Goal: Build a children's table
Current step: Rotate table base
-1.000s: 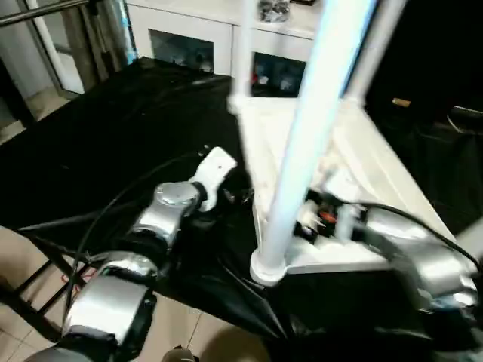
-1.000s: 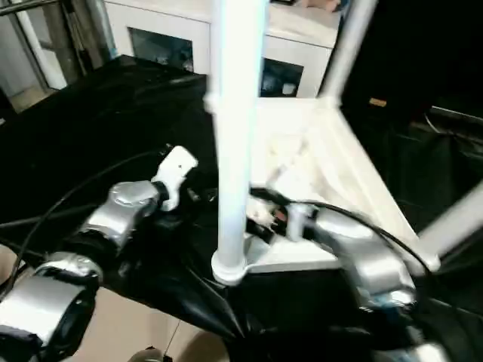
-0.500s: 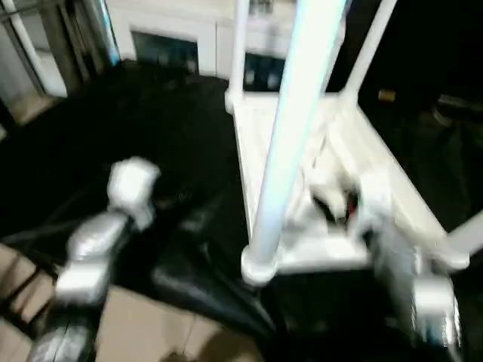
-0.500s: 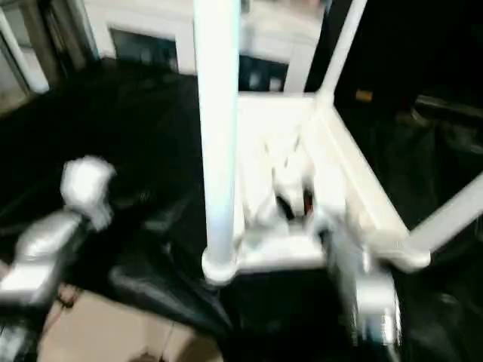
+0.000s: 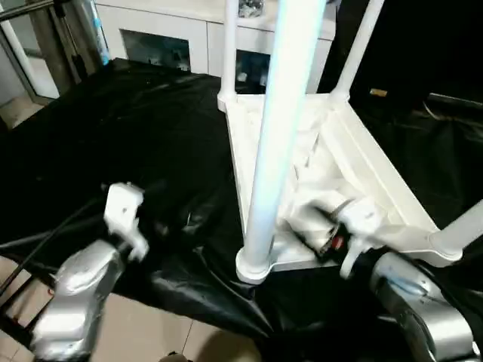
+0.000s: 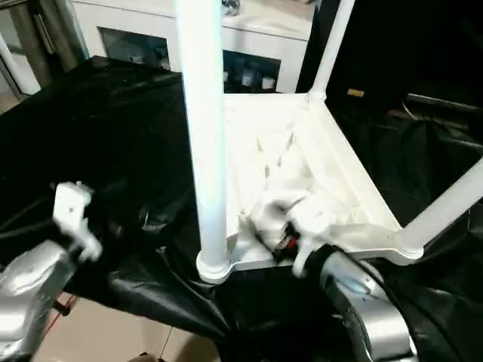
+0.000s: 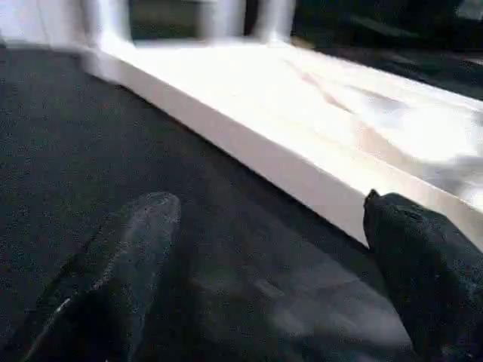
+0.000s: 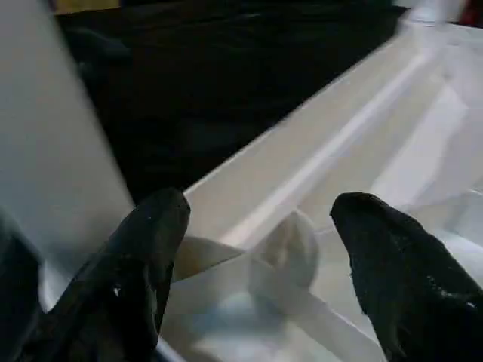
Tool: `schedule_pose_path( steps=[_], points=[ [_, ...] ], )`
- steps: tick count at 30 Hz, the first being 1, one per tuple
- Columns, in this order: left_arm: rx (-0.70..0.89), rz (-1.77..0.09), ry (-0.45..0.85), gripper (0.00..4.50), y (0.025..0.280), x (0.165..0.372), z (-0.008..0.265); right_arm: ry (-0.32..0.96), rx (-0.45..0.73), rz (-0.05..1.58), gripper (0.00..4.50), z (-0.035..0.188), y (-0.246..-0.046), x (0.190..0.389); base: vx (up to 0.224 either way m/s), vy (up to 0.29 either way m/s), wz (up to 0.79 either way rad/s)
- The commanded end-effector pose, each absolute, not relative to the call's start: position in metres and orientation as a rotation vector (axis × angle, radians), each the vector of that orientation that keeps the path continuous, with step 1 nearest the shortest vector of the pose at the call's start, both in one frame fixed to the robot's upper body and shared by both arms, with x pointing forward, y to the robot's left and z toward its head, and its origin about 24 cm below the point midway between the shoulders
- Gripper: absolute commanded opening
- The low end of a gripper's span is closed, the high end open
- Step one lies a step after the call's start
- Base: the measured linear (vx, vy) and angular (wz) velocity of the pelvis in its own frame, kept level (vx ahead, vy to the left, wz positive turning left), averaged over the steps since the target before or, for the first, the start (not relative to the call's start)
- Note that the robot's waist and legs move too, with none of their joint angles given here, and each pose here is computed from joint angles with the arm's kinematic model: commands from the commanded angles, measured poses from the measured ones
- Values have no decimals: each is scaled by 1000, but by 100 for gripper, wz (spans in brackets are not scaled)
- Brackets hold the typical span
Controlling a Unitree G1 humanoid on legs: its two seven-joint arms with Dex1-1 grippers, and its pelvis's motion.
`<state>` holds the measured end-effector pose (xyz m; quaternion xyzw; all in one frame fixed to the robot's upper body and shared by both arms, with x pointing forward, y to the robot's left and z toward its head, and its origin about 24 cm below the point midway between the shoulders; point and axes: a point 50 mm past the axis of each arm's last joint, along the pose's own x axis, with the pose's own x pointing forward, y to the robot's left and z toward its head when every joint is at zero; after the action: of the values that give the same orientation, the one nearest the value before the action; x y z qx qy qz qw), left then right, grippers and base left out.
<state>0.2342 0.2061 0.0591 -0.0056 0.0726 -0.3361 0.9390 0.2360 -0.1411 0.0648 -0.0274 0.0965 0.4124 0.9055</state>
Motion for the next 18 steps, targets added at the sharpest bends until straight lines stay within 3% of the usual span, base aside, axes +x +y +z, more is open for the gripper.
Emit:
schedule_pose_path(
  steps=[1,6,13,16,18],
  points=[
    [-24,-808,180,442,205,224,64,198,-71,901,350,70,-140,240,0,0,0],
    [-44,-918,240,442,208,206,68,222,-72,1106,350,73,-124,235,0,0,0],
    [-79,-958,232,442,202,196,83,221,-78,1251,350,75,-102,241,0,0,0],
    [-55,-951,213,442,198,200,86,202,-88,1248,350,76,-92,249,0,0,0],
    [-65,-964,201,442,192,201,87,190,-103,1142,350,73,-83,263,0,0,0]
  ],
)
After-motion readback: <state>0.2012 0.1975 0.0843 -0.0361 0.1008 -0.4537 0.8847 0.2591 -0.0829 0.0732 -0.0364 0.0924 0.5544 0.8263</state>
